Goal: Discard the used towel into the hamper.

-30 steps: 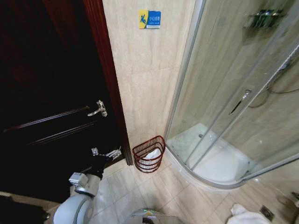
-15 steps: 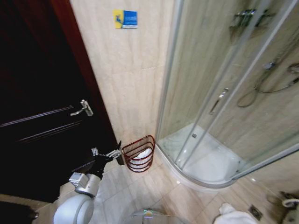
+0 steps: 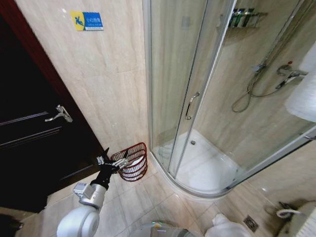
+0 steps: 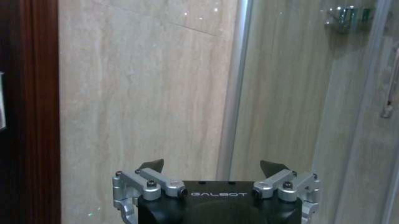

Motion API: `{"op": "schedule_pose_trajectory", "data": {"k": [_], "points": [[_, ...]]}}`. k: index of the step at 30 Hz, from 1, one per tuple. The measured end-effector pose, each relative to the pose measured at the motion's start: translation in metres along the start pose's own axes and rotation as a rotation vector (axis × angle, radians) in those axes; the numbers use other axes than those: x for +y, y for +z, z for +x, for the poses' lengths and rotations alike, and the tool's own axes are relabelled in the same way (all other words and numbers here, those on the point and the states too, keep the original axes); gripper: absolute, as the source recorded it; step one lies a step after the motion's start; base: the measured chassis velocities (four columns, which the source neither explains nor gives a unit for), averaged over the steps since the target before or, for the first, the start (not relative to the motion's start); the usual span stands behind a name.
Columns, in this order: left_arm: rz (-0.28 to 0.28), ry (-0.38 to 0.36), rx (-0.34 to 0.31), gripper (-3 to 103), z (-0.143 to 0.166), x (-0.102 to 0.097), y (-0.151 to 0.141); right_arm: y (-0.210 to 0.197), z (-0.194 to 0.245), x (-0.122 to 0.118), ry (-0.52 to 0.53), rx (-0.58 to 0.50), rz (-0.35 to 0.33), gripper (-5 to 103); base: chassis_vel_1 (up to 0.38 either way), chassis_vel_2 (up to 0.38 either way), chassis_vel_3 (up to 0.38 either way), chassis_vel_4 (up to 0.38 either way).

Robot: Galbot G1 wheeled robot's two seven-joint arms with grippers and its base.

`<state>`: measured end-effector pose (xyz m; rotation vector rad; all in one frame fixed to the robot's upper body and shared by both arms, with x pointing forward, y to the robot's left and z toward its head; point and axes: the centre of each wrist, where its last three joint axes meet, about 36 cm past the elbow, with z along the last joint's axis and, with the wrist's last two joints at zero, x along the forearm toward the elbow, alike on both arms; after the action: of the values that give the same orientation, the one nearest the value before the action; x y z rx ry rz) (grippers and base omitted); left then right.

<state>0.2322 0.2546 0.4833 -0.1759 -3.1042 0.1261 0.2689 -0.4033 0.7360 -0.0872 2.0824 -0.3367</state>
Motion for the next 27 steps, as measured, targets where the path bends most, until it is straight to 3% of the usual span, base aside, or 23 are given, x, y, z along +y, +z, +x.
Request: {"op": "schedule_pose_trajectory", "data": {"k": [2,5,8,13,14,16,20,27], "points": [[0.0,0.0,0.0,100,0.0,0.0,0.0,0.0,-0.012,0.0,0.01,-0.026,0.015,100,0.091,0.085,-0.078,-0.052],[0.0,-0.001,0.0,100,0.0,0.0,0.0,-0.001,-0.035,0.001,0.079,-0.074,0.113,100,0.048,0.068,-0.04,-0.043],[0.0,-0.001,0.0,100,0.0,0.0,0.0,-0.002,-0.055,-0.002,0.146,-0.1,0.169,100,0.013,0.019,-0.001,-0.01],[0.0,0.0,0.0,100,0.0,0.0,0.0,0.005,-0.092,-0.024,0.164,-0.102,0.203,100,0.0,0.0,0.0,0.0],[0.0,0.0,0.0,100,0.0,0.0,0.0,0.005,-0.092,-0.024,0.164,-0.102,0.203,100,0.0,0.0,0.0,0.0],[0.0,0.0,0.0,100,0.0,0.0,0.0,-0.005,-0.12,-0.048,0.154,-0.093,0.215,100,0.0,0.0,0.0,0.0],[0.0,0.0,0.0,100,0.0,0.0,0.0,-0.027,-0.15,-0.075,0.138,-0.068,0.199,100,0.0,0.0,0.0,0.0],[0.0,0.0,0.0,100,0.0,0.0,0.0,-0.055,-0.166,-0.087,0.116,0.001,0.159,100,0.0,0.0,0.0,0.0]]}}
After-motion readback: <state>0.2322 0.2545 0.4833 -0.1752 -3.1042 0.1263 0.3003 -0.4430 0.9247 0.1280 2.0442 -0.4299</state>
